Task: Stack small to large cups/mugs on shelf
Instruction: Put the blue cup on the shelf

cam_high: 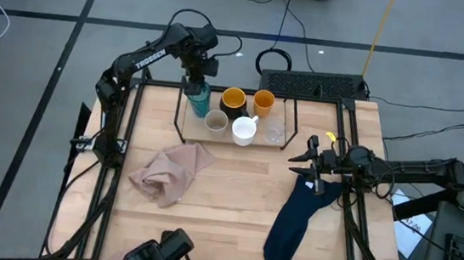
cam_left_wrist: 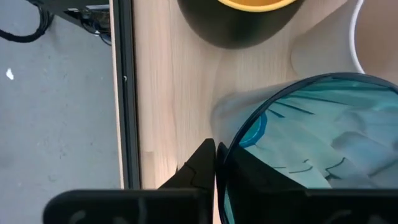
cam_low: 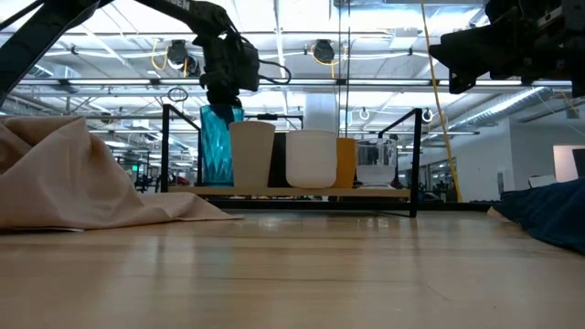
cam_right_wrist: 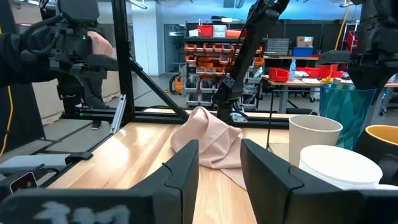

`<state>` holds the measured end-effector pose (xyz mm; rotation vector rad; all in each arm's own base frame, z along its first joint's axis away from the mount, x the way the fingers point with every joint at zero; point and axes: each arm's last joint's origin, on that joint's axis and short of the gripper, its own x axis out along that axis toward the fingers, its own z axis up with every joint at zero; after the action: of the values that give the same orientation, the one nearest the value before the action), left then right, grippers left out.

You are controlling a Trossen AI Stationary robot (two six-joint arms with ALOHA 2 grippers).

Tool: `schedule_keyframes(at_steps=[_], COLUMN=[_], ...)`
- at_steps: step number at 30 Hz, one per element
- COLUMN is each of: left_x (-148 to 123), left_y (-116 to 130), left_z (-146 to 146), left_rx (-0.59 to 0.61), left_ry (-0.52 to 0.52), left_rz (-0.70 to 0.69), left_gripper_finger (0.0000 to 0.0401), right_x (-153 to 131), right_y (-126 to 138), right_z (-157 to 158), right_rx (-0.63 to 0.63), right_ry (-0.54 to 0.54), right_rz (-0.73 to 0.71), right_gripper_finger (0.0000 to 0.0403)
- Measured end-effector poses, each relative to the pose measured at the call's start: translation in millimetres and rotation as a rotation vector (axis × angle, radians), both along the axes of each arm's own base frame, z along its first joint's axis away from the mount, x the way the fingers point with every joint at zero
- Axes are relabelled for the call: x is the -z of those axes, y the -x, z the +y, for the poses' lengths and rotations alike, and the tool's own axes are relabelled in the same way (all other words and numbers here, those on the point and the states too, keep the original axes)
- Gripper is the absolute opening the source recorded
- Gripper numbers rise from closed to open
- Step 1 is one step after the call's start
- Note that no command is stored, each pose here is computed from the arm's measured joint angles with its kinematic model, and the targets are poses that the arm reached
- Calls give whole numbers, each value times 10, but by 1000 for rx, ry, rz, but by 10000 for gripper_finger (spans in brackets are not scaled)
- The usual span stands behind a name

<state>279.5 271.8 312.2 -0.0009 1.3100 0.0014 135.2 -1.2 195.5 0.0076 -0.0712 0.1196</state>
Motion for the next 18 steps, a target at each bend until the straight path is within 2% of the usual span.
schedule_keyframes(at_steps=[13,18], left_x=[-2,-1], left_y=[-8,-10], left_z=[7,9], left_rx=[-43,-70], left_ry=[-2,2], left_rz=[-3,-5], left_gripper_finger=[39,81], right_x=[15,15], right_y=[-1,-1], right_z=[0,0], right_rx=[0,0], right_ry=[0,3], right_rz=[15,15], right_gripper_finger=[110,110])
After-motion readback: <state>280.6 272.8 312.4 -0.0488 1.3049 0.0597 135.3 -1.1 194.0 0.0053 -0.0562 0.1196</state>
